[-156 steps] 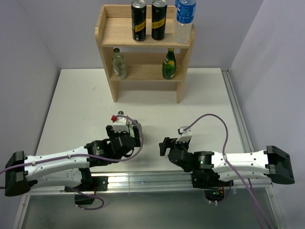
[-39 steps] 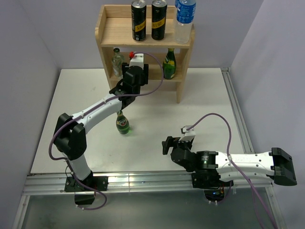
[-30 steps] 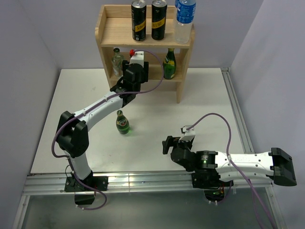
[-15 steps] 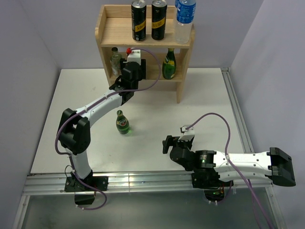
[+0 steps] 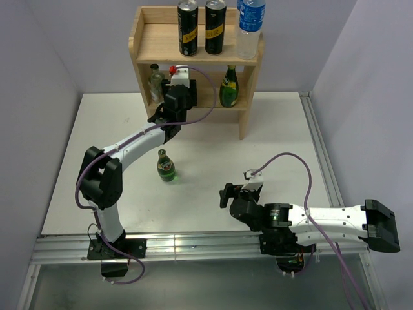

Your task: Place and organize the beverage onto the shelf

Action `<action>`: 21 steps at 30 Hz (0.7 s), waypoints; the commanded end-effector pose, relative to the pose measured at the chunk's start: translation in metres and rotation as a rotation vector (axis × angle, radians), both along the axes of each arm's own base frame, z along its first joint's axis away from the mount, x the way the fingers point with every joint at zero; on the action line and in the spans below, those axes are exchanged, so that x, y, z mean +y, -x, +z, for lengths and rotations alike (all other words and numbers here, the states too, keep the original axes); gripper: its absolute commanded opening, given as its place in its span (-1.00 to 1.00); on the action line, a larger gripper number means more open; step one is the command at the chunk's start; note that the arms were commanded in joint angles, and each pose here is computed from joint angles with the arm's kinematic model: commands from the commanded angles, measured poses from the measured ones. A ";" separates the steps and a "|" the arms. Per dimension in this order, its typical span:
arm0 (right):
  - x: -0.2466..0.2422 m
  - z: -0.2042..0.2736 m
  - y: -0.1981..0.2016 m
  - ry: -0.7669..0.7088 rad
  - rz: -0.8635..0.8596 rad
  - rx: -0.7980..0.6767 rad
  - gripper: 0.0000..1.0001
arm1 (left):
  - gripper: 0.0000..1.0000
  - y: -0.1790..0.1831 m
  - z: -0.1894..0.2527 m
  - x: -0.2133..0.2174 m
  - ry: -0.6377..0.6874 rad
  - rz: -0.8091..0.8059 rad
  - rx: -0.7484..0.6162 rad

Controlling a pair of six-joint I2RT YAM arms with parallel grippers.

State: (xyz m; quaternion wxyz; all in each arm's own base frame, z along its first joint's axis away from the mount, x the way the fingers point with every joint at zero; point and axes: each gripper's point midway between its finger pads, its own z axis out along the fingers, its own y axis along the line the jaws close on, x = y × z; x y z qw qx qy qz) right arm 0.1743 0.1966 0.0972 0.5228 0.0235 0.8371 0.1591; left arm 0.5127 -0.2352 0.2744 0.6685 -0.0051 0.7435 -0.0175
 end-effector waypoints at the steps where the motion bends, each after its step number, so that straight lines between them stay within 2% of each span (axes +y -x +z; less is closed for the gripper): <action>1: 0.004 0.012 -0.005 -0.048 -0.025 -0.019 0.82 | -0.33 -0.009 0.049 0.011 0.111 0.049 -0.153; 4: 0.004 0.011 -0.005 -0.047 -0.025 -0.017 0.82 | -0.08 -0.009 0.047 0.011 0.110 0.049 -0.149; 8: 0.004 0.011 -0.005 -0.046 -0.026 -0.016 0.83 | 0.34 -0.008 0.046 0.011 0.117 0.050 -0.150; 13: 0.002 0.010 -0.004 -0.050 -0.030 -0.014 0.83 | 0.59 -0.008 0.042 0.008 0.117 0.041 -0.139; 14: 0.002 0.010 -0.004 -0.051 -0.028 -0.013 0.83 | 0.76 -0.008 0.043 0.010 0.119 0.045 -0.139; 16: 0.001 0.010 -0.004 -0.053 -0.030 -0.014 0.82 | 0.93 -0.008 0.041 0.009 0.119 0.044 -0.132; 21: 0.001 0.010 -0.004 -0.059 -0.031 -0.013 0.83 | 0.99 -0.007 0.039 0.009 0.126 0.043 -0.128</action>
